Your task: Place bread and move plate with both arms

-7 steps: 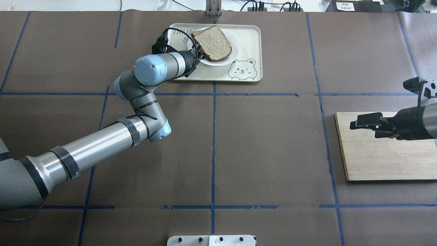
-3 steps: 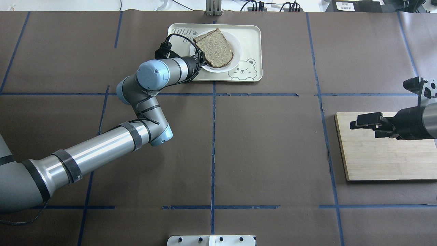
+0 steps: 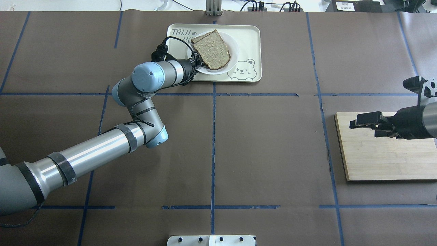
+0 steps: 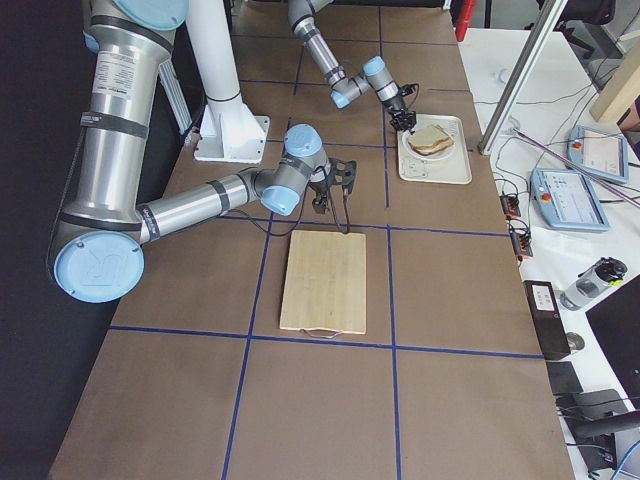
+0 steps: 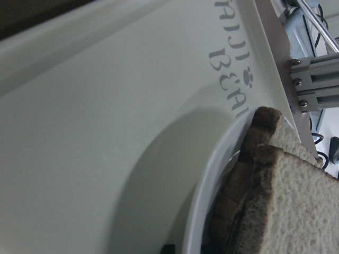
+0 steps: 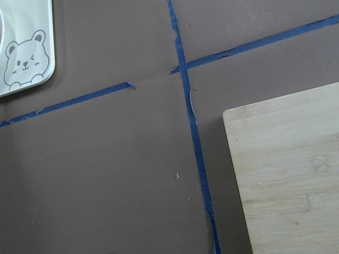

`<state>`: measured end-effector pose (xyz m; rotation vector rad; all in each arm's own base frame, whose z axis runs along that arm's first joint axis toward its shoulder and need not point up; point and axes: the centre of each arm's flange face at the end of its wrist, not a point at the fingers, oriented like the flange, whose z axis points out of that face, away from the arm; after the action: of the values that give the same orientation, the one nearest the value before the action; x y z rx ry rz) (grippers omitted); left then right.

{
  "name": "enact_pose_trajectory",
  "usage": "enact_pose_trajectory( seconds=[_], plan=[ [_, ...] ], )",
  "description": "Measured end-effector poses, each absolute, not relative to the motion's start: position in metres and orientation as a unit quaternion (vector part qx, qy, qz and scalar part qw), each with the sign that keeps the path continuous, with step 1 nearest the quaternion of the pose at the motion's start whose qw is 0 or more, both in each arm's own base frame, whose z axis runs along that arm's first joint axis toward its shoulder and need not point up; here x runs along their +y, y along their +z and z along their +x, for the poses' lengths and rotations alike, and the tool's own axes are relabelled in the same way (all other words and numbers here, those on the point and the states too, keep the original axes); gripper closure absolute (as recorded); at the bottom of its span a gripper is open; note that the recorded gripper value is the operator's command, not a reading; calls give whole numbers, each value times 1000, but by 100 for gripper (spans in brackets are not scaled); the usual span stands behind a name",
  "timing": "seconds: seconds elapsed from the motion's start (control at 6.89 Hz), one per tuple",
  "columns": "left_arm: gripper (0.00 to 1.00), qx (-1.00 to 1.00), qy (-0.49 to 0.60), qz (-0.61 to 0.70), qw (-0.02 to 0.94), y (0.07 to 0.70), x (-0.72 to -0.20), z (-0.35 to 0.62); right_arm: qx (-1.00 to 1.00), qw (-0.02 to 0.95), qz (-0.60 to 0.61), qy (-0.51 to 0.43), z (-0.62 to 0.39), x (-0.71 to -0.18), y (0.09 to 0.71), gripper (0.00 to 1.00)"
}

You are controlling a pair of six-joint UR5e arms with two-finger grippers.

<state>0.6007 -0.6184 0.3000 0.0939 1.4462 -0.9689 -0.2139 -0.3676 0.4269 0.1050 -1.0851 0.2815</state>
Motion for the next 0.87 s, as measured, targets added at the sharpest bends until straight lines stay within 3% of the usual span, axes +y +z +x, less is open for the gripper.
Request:
enact_pose_trajectory(
  seconds=[0.15,0.58,0.87],
  plan=[
    [54,640,-416,45,644,303,-615,591,-515,846,50,134,-214,-368,427,0],
    [54,653,-402,45,641,309,-607,548,-514,846,49,134,-213,-367,427,0],
    [44,644,-367,61,668,311,-594,498,-513,846,50,137,-211,-368,429,0]
  ],
)
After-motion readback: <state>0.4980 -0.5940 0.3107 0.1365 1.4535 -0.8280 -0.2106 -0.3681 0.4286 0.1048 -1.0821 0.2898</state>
